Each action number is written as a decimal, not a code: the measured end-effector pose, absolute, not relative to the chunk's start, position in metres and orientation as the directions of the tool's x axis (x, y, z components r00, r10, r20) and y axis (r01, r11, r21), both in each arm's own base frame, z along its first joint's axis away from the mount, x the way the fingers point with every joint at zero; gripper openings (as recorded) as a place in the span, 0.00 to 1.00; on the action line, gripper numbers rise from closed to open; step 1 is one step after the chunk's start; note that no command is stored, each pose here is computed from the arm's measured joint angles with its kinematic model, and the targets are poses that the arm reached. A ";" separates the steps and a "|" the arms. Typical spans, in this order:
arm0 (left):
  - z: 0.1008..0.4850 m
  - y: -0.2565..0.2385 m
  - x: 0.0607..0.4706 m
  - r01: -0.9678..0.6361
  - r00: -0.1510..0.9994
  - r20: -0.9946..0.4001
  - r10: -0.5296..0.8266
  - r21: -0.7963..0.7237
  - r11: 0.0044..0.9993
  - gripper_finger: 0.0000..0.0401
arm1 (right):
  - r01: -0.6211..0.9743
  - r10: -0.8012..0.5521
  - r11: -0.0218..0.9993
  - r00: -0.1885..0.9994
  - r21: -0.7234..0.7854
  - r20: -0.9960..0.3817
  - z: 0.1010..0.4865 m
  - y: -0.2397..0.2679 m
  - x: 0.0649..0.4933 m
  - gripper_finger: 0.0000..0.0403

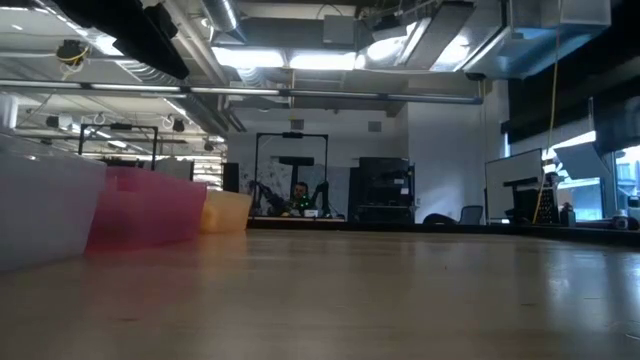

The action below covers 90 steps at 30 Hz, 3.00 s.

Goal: Sort produce into baskets
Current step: Put the garlic into the transparent bin

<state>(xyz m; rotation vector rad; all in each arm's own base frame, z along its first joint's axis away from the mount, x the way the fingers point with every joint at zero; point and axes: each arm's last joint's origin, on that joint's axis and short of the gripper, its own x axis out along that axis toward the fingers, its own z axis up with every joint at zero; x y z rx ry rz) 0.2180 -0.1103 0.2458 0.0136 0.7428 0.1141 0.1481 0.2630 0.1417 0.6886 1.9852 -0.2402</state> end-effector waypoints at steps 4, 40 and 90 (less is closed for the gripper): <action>0.246 -0.110 0.218 -0.100 0.731 -0.674 0.109 0.052 0.994 0.45 | 0.546 0.367 0.830 -0.381 0.114 -0.849 0.138 0.264 0.148 0.49; 0.249 -0.109 0.222 -0.139 0.764 -0.631 0.137 0.047 0.989 0.45 | 0.363 -0.046 0.932 0.123 0.002 -0.991 0.200 0.180 0.174 0.03; 0.242 -0.088 0.310 -0.039 0.991 -0.127 0.038 0.001 0.999 0.60 | 0.042 -0.085 0.963 0.985 -0.265 -0.152 0.293 0.120 0.304 0.04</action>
